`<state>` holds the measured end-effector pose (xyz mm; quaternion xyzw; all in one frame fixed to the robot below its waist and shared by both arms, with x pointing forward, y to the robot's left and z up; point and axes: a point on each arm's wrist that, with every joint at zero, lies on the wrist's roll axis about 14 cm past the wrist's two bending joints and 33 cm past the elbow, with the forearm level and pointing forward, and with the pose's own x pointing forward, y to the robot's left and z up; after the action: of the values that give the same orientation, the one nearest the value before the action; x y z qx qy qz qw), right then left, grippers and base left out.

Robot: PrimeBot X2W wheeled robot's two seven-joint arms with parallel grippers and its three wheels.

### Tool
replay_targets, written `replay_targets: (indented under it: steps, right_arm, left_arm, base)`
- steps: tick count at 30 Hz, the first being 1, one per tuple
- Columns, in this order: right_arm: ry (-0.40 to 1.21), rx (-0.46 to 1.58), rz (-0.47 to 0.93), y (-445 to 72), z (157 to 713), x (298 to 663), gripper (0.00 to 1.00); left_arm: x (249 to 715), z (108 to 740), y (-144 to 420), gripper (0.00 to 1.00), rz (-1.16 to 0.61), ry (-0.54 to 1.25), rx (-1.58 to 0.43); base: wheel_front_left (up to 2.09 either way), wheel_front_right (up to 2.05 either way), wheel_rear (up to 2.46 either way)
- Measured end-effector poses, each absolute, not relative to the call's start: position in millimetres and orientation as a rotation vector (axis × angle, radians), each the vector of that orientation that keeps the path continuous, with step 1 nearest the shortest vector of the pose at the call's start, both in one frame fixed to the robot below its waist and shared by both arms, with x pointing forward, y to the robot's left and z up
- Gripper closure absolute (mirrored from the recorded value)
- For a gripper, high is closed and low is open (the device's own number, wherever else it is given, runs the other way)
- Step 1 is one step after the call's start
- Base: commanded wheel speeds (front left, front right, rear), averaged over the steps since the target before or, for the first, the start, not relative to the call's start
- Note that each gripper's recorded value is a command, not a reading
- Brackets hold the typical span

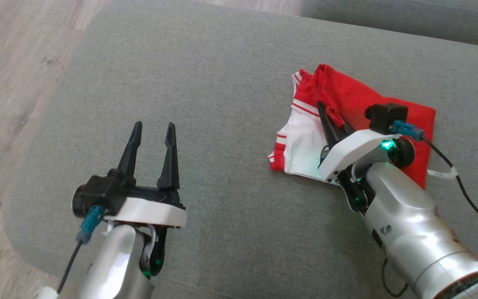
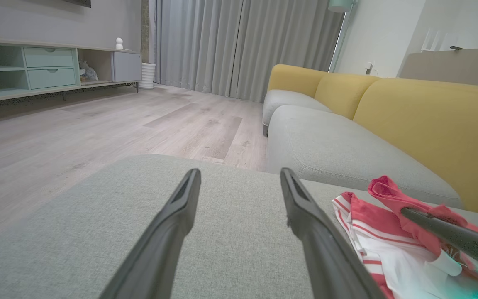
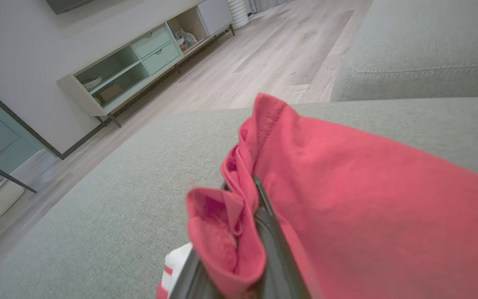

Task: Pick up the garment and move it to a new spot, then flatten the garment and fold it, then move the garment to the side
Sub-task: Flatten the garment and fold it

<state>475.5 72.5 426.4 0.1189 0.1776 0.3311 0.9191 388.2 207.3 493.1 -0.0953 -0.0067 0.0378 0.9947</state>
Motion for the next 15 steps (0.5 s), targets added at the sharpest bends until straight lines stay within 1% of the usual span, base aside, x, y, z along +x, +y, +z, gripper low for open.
replay_targets:
  steps: [4, 5, 6, 7, 10, 15]
  right_arm:
    - [0.383, 0.23, 0.726, 84.1, 421.0, 466.9, 1.0]
    - [0.38, 0.223, 0.75, 89.1, 422.3, 462.6, 0.9]
    - [0.375, 0.223, 0.775, 94.4, 425.2, 458.2, 0.2]
    - [0.369, 0.222, 0.793, 98.6, 428.1, 454.7, 0.0]
    - [0.351, 0.212, 0.837, 107.0, 436.0, 445.6, 0.0]
    - [0.339, 0.263, 0.844, 107.0, 447.3, 435.7, 0.0]
  left_arm:
    - [386.9, 492.5, 209.5, 0.0, 0.082, -0.011, -0.187]
    - [386.4, 492.6, 210.0, 0.0, 0.083, -0.011, -0.187]
    - [385.9, 493.2, 210.3, 0.0, 0.084, -0.012, -0.187]
    - [385.6, 494.2, 210.4, 0.0, 0.084, -0.015, -0.187]
    - [385.2, 496.7, 210.0, 0.0, 0.082, -0.022, -0.186]
    - [388.5, 504.4, 202.9, 0.0, 0.059, -0.045, -0.191]
  base:
    - [0.0, 0.0, 0.0]
    - [0.0, 0.0, 0.0]
    - [0.0, 0.0, 0.0]
    - [0.0, 0.0, 0.0]
    - [0.0, 0.0, 0.0]
    - [0.0, 0.0, 0.0]
